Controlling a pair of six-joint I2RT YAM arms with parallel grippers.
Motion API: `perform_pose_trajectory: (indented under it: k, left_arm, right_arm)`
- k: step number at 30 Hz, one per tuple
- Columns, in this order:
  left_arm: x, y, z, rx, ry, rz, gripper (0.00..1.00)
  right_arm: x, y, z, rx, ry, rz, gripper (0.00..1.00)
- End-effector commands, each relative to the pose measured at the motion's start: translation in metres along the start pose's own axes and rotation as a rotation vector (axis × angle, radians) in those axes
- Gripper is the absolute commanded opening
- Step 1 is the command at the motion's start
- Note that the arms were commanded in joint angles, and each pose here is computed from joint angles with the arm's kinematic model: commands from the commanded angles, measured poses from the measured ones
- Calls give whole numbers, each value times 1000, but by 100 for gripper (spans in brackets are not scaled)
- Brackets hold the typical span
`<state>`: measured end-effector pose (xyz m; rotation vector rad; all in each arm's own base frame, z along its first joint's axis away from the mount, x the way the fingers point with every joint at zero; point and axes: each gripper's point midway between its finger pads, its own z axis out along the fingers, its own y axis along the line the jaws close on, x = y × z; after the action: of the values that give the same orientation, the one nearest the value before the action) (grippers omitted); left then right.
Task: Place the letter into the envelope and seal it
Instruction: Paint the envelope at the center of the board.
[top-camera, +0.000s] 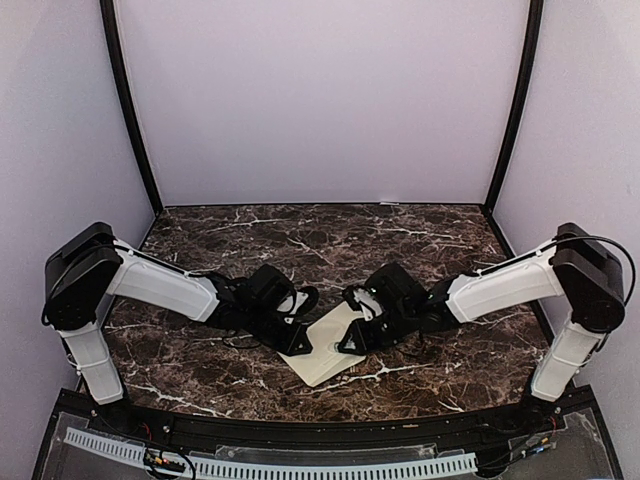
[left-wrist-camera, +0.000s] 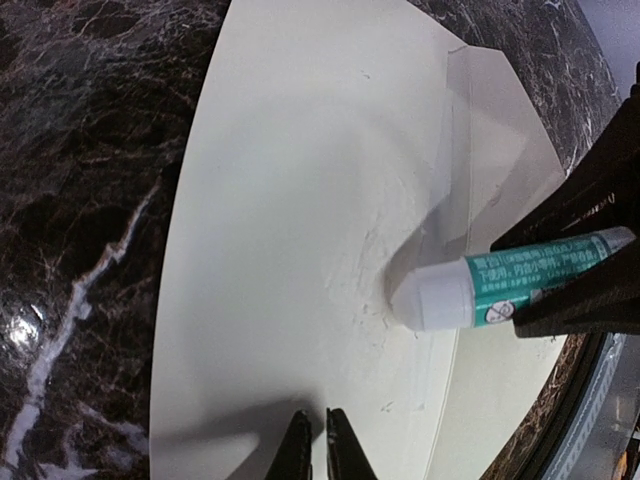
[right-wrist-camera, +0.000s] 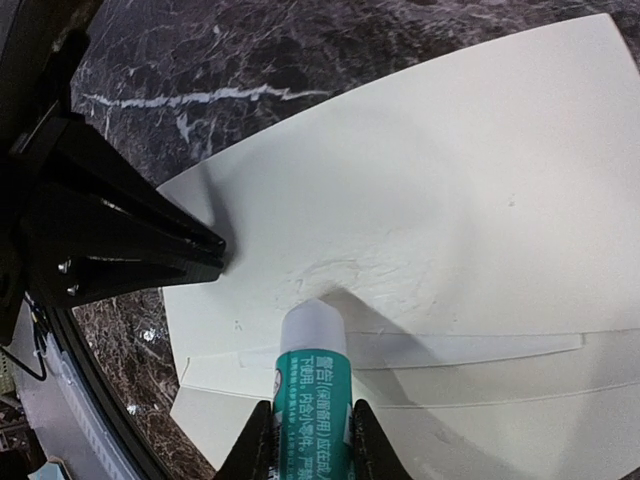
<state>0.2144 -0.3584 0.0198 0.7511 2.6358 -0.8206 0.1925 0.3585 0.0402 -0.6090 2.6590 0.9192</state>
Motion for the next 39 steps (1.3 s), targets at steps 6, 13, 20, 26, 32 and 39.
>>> perform_pose_trajectory:
  k: [6,13,20,26,32,39]
  left_arm:
    - [23,15,-2,-70,79,-12,6]
    - [24,16,-3,-71,78,-14,6]
    - [25,17,-3,-74,79,-16,6]
    - [25,16,-2,-69,79,-17,6]
    - [20,13,-3,-64,65,-16,6]
    - [-8,-2,-16,-33,-24,-26,14]
  right_arm:
    - [29,5,16,22,107,0,5]
    - [14,-20,6,126,33,98,5]
    - [14,-58,-11,221,-1,179,5]
    - [5,-69,-19,236,-31,185,5]
    - [-24,-20,-34,31,-105,55,5]
    - [-70,44,-109,-207,-335,-74,7]
